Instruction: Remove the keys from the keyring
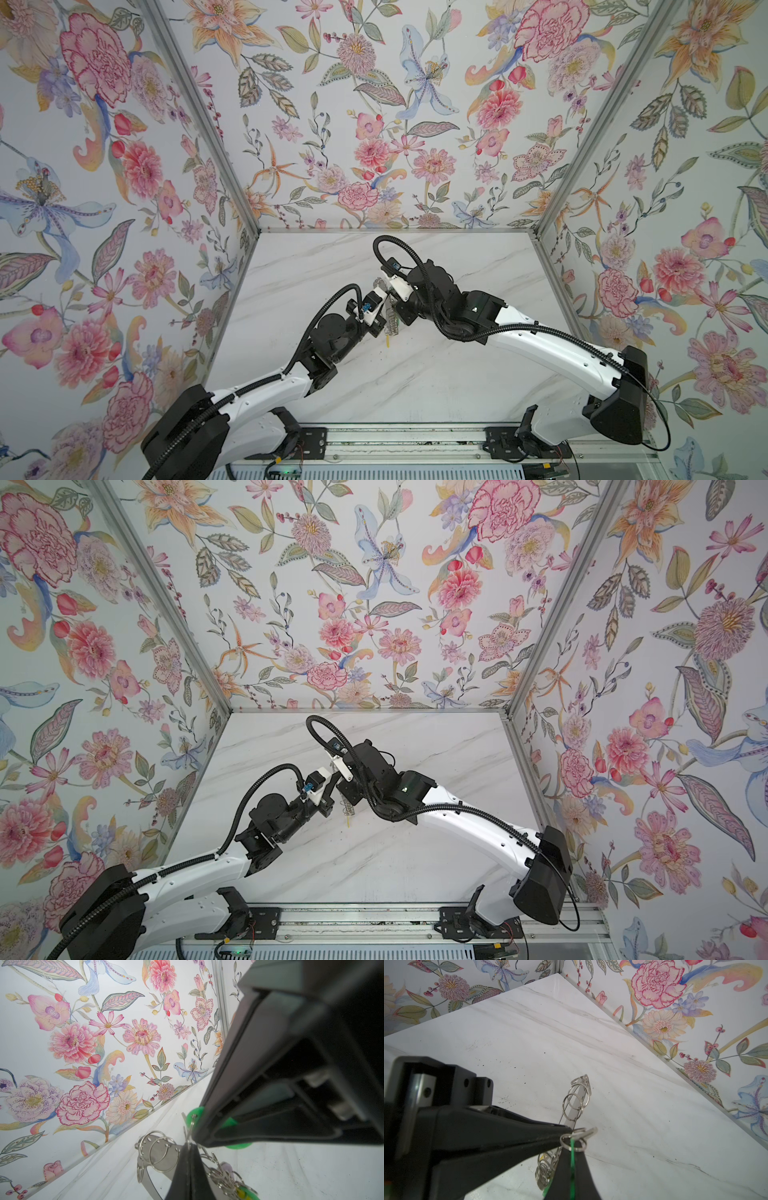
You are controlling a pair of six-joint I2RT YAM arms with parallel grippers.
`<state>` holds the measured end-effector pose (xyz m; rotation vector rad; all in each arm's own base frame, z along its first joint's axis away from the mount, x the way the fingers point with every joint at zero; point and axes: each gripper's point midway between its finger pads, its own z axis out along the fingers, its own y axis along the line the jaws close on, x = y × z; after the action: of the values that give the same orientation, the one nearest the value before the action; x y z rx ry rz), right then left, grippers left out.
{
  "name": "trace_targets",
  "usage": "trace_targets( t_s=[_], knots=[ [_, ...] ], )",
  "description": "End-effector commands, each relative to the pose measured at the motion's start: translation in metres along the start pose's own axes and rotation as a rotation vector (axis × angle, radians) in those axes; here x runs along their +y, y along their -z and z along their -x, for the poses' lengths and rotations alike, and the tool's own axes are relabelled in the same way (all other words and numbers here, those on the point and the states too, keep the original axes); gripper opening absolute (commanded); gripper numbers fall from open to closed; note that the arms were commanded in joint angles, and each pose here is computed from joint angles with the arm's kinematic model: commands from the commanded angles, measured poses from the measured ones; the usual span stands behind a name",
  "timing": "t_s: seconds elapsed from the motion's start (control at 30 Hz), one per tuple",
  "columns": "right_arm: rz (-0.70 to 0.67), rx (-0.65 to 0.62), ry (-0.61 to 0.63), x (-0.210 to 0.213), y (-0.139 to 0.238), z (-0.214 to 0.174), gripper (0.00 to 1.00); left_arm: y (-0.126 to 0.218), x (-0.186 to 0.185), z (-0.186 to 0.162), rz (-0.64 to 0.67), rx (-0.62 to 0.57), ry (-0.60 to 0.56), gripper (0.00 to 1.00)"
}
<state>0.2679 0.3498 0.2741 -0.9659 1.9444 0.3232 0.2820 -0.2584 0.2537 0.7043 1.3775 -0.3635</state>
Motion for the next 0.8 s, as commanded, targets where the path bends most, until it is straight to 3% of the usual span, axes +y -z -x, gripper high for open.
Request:
trace_targets(
  t_s=[0.0,0.77],
  knots=[
    [-0.001,-0.065,-0.055,-0.009,0.014,0.012,0.00,0.003,0.006,0.012,0.032,-0.025,0.001,0.00],
    [-0.021,-0.030,-0.136,-0.033,0.006,-0.019,0.00,0.028,0.020,0.034,0.092,-0.125,0.043,0.00]
  ],
)
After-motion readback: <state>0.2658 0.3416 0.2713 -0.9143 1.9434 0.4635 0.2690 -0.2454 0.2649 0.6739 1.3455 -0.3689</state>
